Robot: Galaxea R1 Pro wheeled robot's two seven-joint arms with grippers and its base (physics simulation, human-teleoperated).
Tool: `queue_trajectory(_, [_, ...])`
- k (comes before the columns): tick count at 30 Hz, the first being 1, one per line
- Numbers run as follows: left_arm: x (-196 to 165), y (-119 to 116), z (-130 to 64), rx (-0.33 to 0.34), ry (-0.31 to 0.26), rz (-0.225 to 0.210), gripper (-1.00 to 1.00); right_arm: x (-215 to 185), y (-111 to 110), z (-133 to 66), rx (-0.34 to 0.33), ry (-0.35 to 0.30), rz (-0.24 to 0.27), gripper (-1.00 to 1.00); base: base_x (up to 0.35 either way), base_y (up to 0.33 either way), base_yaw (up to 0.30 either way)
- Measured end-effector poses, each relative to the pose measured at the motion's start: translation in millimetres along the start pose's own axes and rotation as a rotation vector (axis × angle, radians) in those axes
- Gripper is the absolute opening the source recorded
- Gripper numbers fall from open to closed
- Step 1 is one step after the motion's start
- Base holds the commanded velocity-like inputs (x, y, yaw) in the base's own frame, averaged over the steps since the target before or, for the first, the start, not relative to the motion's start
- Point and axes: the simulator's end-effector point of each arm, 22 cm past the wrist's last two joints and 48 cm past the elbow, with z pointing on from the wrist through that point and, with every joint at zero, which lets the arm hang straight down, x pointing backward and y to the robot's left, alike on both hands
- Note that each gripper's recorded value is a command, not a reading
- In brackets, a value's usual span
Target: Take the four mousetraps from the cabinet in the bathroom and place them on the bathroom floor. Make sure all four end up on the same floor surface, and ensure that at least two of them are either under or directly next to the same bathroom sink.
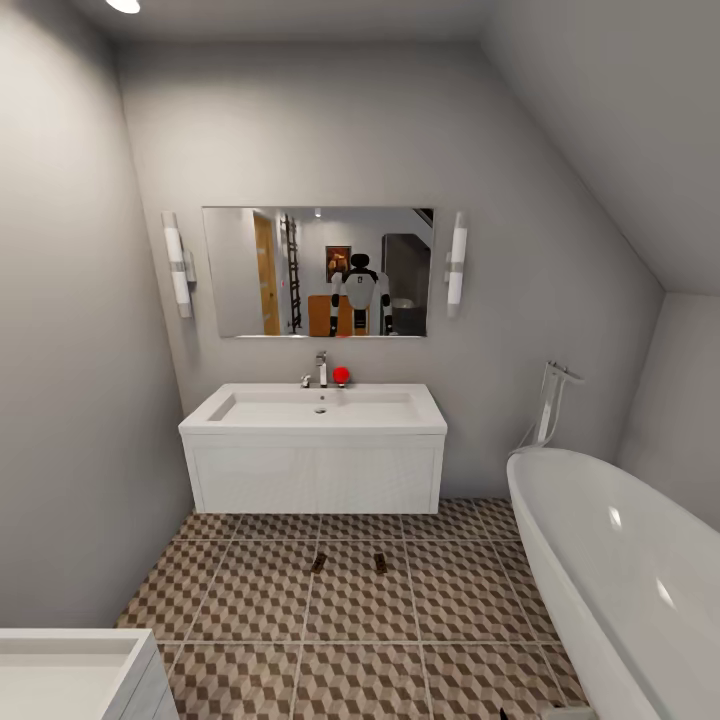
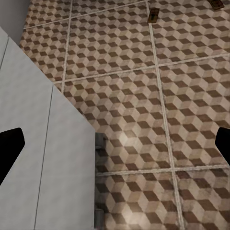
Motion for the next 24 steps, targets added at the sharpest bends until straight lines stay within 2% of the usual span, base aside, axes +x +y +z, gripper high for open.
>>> queue_trajectory(21, [0.7,-1.0,-0.2,0.001,0.003,0.000,1.00,0.1,0.0,0.0,0.000,0.000,0.000,1.00,0.000,0.000,0.000])
queue_trajectory(24, [2.4,-1.3,-0.5,0.001,0.007,0.000,1.00,0.2,0.0,0.3,0.000,0.000,0.000,1.00,-0.145,0.000,0.000])
